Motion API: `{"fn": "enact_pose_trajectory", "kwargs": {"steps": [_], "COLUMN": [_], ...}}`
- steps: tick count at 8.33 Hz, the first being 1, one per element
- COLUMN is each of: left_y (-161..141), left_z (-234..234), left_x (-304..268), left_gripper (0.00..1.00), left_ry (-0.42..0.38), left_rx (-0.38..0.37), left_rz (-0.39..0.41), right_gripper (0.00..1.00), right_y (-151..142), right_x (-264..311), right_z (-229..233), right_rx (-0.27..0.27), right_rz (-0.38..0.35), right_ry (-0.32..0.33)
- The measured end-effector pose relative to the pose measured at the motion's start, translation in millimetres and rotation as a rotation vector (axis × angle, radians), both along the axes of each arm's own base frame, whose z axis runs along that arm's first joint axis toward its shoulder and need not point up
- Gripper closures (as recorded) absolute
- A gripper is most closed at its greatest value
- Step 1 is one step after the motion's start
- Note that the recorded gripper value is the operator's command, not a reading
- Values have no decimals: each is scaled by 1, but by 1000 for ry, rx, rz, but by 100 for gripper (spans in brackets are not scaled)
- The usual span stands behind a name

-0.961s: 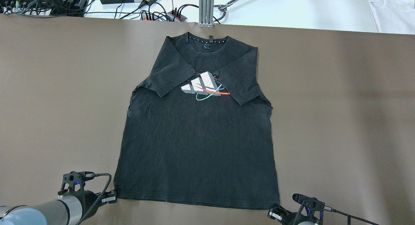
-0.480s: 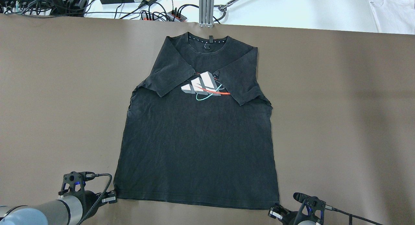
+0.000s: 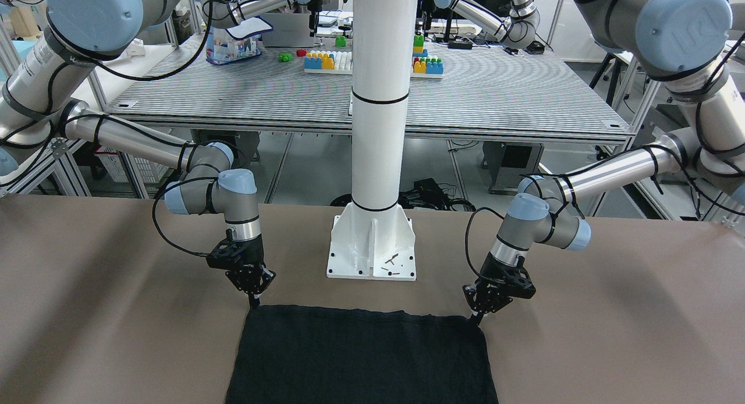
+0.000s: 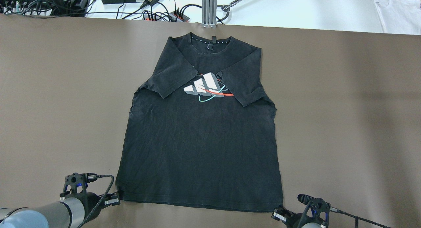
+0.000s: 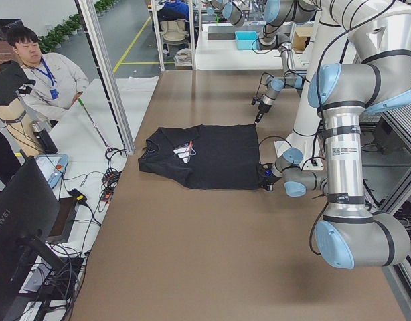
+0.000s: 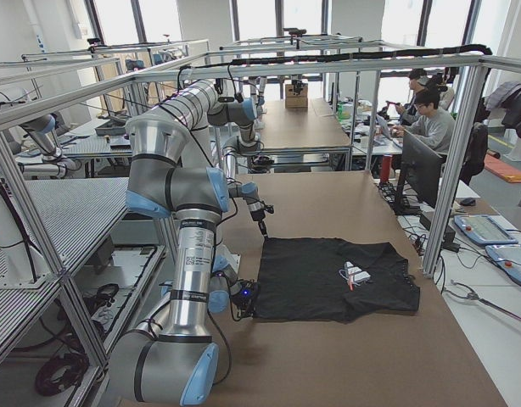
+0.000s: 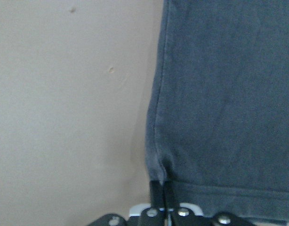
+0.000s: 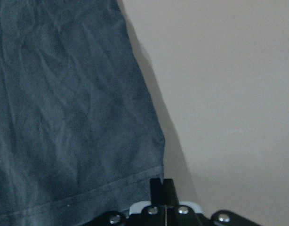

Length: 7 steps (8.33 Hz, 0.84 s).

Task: Fold clothes
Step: 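Lift the hem corners with both grippers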

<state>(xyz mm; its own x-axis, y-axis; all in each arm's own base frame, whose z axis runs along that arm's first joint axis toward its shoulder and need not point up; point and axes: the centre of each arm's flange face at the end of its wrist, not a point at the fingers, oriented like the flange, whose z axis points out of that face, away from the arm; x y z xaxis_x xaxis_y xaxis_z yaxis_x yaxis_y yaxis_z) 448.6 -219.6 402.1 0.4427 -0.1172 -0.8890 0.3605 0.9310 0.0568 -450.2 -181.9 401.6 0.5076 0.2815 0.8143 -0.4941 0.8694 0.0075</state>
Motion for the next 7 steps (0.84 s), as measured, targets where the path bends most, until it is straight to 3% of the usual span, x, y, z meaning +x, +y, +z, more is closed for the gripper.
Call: {"fn": "enact_pose_trajectory", "kwargs": {"steps": [3,7], "left_y": [-17,-69], "left_z": [-48,-180], "left_x": [-31,-97], "left_gripper": [100,100], "left_ry": [41,-15], "left_rx": [15,-40], "left_rz": [10,66], "right_gripper": [100,100], "right_y": [-7,-50], "right_x": [27,85], "right_z": [-49,-134], "right_rx": [14,29], "right_rz": [-4,-75], "right_ry": [-28,-13]}}
